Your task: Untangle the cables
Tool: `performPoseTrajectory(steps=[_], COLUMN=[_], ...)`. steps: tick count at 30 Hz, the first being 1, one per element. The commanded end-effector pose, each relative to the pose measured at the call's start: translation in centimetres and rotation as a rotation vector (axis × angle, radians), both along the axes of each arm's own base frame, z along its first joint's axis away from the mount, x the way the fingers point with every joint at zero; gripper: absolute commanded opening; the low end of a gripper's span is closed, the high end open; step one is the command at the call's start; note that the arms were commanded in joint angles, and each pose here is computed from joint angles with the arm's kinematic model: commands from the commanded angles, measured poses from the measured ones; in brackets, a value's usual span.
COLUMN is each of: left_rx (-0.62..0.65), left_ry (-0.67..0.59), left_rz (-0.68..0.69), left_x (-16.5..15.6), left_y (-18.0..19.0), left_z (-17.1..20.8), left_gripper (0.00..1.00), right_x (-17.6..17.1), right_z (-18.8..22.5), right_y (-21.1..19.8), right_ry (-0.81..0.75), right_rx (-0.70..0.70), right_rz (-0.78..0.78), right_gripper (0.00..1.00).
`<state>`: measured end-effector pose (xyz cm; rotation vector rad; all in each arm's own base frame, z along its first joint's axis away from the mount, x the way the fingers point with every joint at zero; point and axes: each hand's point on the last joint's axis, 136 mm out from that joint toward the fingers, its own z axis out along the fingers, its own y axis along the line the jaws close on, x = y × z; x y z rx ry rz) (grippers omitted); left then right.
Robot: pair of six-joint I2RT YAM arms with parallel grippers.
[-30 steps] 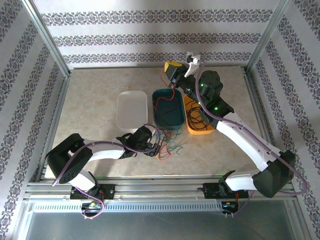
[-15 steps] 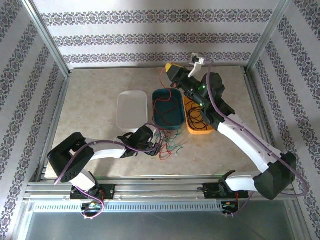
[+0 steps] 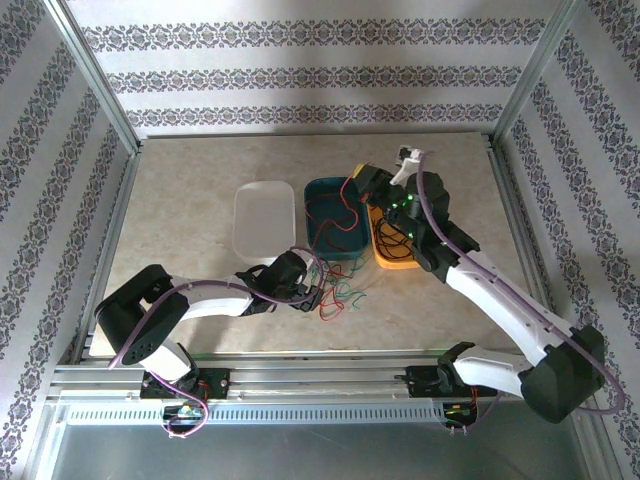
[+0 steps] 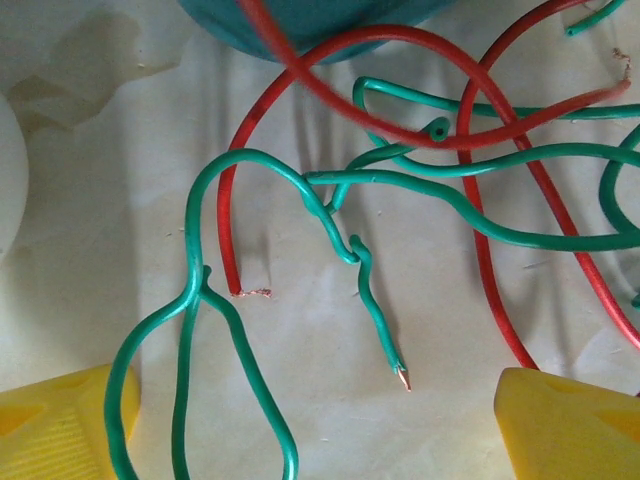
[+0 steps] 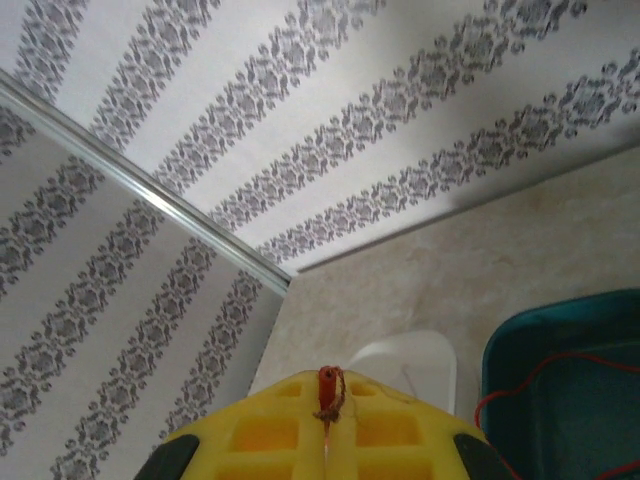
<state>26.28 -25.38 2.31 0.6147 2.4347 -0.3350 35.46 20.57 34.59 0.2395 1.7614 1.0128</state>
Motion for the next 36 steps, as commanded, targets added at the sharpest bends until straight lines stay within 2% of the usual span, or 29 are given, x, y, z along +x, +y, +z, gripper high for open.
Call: performPoseTrajectory(steps=[1, 11, 16, 21, 24, 28, 32, 36], left_rx=[0.005, 0.001, 0.005, 0.006, 0.01, -0.002, -0.018, -0.035], left_ry=[-0.031, -0.027, -0.025, -0.023, -0.021, -0.034, -0.063, -0.091], left_rz=[-0.012, -0.026, -0.031, -0.029, -0.027, -0.003, 0.028, 0.06], left_x=[0.4, 0.4, 0.4, 0.3, 0.2, 0.1, 0.2, 0.4], left_y=[-0.6, -0.9, -0.9, -0.8, -0.7, -0.2, 0.4, 1.0], left_z=[0.6, 0.4, 0.3, 0.2, 0.1, 0.5, 1.4, 2.3], left_gripper=[0.92, 0.92, 0.92, 0.92, 0.92, 0.93, 0.96, 0.98], right_x=[-1.0, -4.2, -4.8, -3.5, -2.1, 1.0, 4.5, 7.3], right_z=[4.5, 10.9, 14.0, 16.0, 15.2, 11.9, 7.8, 3.2], right_y=[-0.4, 1.1, 0.5, -2.1, -4.0, -5.5, -4.7, -2.2], right_ry=[-0.079, -0.077, -0.127, -0.21, -0.251, -0.262, -0.225, -0.185], right_rx=[0.072, 0.242, 0.29, 0.319, 0.282, 0.191, 0.103, -0.012], right_rz=[0.064, 0.414, 0.42, 0.283, 0.135, -0.016, -0.054, -0.031], right_gripper=[0.0, 0.0, 0.0, 0.0, 0.0, 0.0, 0.0, 0.0])
